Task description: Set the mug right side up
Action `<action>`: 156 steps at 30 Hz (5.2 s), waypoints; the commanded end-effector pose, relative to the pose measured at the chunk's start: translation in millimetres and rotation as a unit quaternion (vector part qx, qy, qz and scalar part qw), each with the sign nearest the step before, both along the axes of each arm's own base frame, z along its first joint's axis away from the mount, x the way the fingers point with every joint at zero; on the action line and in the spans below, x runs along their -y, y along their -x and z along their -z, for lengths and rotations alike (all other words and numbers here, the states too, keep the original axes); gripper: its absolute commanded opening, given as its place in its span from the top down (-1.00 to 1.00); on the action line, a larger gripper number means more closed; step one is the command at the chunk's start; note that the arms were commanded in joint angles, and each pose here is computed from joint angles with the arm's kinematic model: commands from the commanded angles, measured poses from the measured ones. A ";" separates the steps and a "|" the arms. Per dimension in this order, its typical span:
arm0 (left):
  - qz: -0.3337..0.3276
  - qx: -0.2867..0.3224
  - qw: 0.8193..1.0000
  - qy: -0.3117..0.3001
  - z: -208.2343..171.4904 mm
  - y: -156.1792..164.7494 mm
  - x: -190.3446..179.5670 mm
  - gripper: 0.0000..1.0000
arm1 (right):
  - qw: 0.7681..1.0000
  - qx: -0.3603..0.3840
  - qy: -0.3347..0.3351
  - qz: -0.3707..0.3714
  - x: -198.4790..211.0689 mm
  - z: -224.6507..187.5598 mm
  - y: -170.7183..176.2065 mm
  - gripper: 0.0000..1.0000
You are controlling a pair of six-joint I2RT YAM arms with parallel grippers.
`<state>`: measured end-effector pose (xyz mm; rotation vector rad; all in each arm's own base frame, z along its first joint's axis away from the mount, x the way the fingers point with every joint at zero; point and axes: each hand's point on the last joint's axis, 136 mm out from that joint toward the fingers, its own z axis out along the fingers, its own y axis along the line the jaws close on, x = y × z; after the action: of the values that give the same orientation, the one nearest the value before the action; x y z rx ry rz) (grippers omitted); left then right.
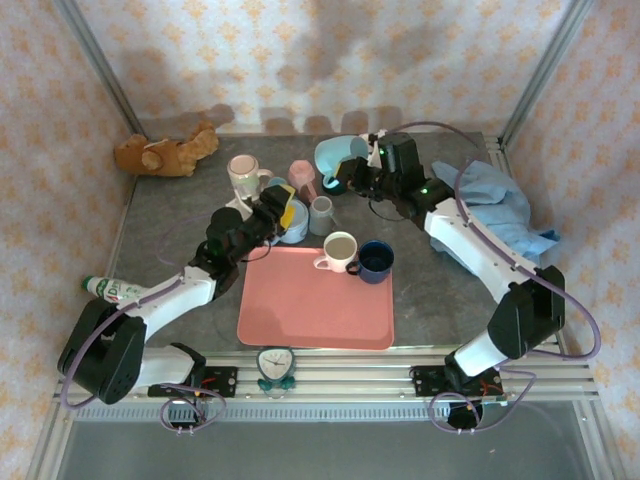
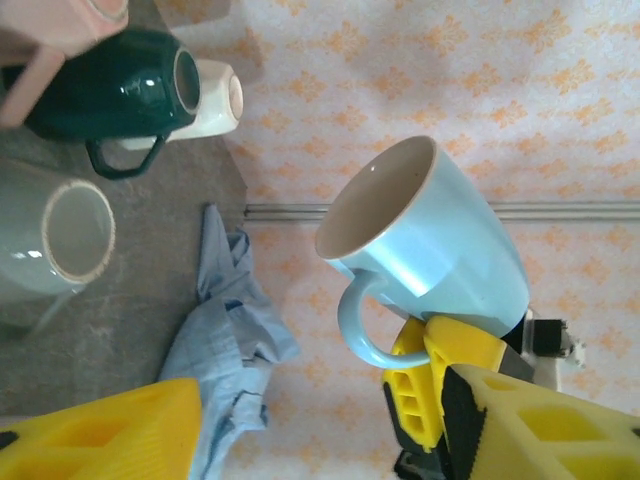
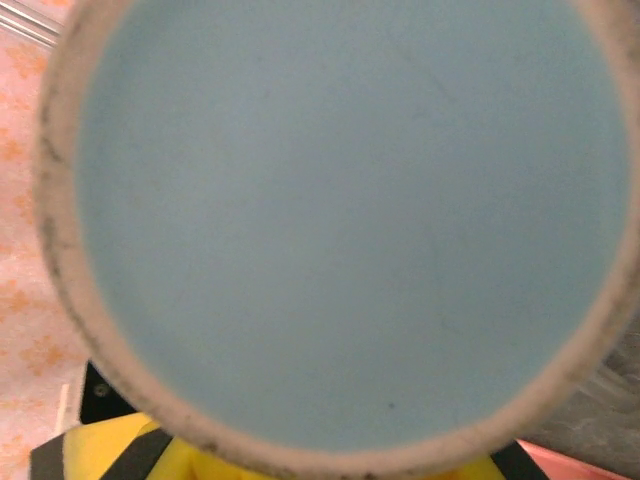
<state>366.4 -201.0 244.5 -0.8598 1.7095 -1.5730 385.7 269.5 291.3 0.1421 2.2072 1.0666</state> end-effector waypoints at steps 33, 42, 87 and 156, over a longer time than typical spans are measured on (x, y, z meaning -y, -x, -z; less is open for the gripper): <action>0.006 0.031 0.977 0.213 -75.0 -20.6 34.7 0.07 | 0.976 0.120 -0.180 -0.016 -18.3 -95.4 25.5 1.00; 0.013 0.034 0.978 0.208 -76.5 -23.2 40.1 0.21 | 0.975 0.107 -0.191 -0.026 -24.1 -90.8 25.4 1.00; 0.021 0.045 0.981 0.187 -74.9 -27.2 46.4 1.00 | 0.981 0.063 -0.177 -0.047 -43.6 -63.3 27.0 0.72; 0.138 0.281 0.733 -0.604 35.7 58.9 -15.6 1.00 | 0.976 -0.011 0.203 -0.072 76.2 20.9 54.3 -0.09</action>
<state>291.0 -181.9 173.5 0.4967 2.0759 -0.4848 350.9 194.4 277.5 -0.0128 2.3345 0.7145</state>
